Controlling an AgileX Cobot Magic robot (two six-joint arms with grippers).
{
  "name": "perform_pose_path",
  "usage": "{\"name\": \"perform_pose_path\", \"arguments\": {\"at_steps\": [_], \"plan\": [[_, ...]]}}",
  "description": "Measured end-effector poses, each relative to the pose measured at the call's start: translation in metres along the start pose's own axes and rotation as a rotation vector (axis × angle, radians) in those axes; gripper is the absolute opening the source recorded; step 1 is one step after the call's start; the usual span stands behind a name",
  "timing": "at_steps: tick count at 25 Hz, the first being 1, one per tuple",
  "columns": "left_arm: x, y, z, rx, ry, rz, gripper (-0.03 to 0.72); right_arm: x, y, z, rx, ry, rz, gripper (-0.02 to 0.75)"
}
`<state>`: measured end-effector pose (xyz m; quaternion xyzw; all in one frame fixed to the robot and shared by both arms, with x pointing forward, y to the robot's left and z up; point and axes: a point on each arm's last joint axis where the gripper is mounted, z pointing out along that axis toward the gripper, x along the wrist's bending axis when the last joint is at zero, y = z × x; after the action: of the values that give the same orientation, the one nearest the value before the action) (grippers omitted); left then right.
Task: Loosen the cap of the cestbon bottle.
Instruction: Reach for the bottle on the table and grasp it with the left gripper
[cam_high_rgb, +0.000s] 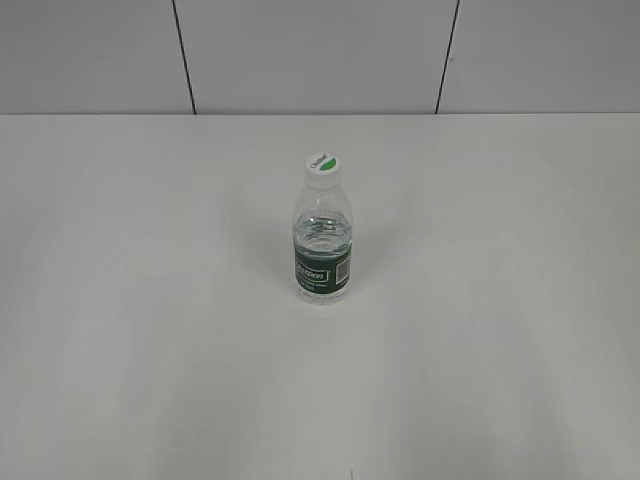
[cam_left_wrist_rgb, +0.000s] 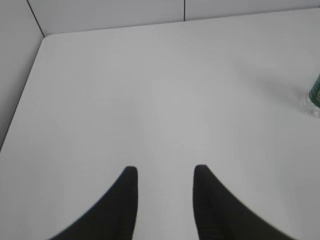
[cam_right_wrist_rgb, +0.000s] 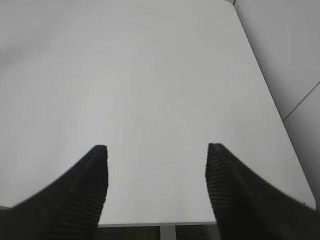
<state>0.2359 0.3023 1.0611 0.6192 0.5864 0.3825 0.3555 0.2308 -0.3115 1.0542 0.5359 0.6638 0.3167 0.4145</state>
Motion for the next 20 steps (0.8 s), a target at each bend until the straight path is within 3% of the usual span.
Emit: {"name": "perform_pose_path", "arguments": {"at_steps": [8, 20], "plan": [[0.002, 0.045, 0.019, -0.173, 0.004, -0.003, 0.24, 0.0, 0.0, 0.0, 0.001, -0.005, -0.002, 0.472], [0.004, 0.109, 0.125, -0.322, 0.007, -0.007, 0.24, 0.0, 0.0, 0.0, 0.0, -0.005, -0.001, 0.472]]}}
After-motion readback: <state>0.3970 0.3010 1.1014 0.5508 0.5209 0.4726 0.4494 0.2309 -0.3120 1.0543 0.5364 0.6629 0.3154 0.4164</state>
